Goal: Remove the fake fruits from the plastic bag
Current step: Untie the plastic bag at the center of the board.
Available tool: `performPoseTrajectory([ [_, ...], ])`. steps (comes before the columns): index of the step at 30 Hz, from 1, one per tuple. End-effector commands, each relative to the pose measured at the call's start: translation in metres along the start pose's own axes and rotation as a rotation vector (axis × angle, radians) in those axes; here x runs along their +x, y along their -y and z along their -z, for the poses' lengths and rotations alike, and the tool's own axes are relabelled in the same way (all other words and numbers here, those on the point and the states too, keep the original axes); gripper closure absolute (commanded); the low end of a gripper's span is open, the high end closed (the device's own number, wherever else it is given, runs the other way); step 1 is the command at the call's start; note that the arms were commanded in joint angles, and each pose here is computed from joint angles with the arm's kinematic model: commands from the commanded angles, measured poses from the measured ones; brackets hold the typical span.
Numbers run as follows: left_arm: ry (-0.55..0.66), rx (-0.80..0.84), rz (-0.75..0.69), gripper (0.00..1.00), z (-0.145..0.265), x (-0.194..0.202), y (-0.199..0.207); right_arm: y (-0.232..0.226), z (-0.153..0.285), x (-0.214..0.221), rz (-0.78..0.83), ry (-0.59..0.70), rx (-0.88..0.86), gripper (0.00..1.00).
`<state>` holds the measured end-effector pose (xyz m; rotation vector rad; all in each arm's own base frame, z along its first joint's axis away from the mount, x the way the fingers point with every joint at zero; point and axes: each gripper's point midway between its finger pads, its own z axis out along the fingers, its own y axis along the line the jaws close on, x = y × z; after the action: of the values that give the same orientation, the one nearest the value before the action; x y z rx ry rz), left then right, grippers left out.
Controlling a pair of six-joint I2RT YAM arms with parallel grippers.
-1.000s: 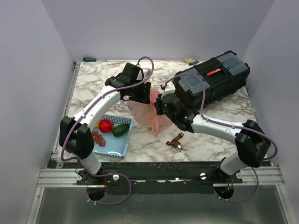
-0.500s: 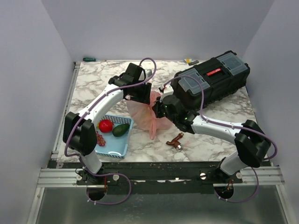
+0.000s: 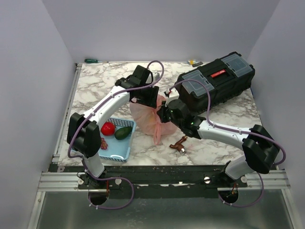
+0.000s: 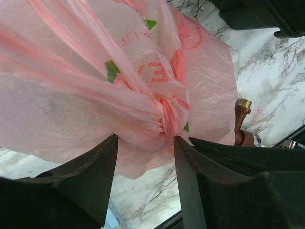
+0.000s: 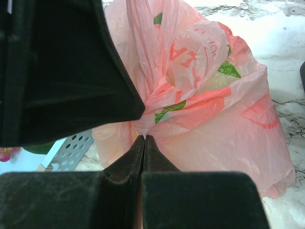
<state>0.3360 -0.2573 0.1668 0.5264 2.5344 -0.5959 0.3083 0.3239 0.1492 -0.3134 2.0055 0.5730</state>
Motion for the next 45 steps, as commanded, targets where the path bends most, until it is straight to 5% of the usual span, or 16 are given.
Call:
performPoseTrajectory([
  [1, -0.013, 0.005, -0.024, 0.50, -0.004, -0.002, 0.007, -0.006, 0.000, -0.012, -0.022, 0.023, -0.021, 0.99],
  [7, -0.010, -0.006, -0.038, 0.78, -0.003, -0.004, 0.007, -0.009, 0.001, -0.009, -0.016, 0.006, -0.040, 0.99],
  [14, 0.013, -0.016, -0.063, 1.00, 0.005, -0.007, 0.010, -0.005, 0.003, -0.009, -0.020, 0.003, -0.017, 0.73],
  [18, 0.035, -0.006, -0.079, 1.00, 0.010, -0.008, 0.015, -0.002, 0.004, -0.016, -0.059, 0.031, 0.014, 0.62],
  [27, 0.078, 0.000, -0.096, 1.00, 0.022, -0.011, 0.022, 0.013, -0.009, -0.027, -0.124, 0.068, 0.141, 0.57],
  [38, 0.144, -0.256, -0.038, 1.00, 0.035, -0.020, -0.018, 0.029, -0.003, -0.011, -0.117, 0.039, 0.206, 0.84],
  [45, 0.097, -0.082, -0.088, 1.00, 0.028, -0.013, 0.010, 0.032, 0.005, -0.011, -0.109, 0.053, 0.200, 0.94],
])
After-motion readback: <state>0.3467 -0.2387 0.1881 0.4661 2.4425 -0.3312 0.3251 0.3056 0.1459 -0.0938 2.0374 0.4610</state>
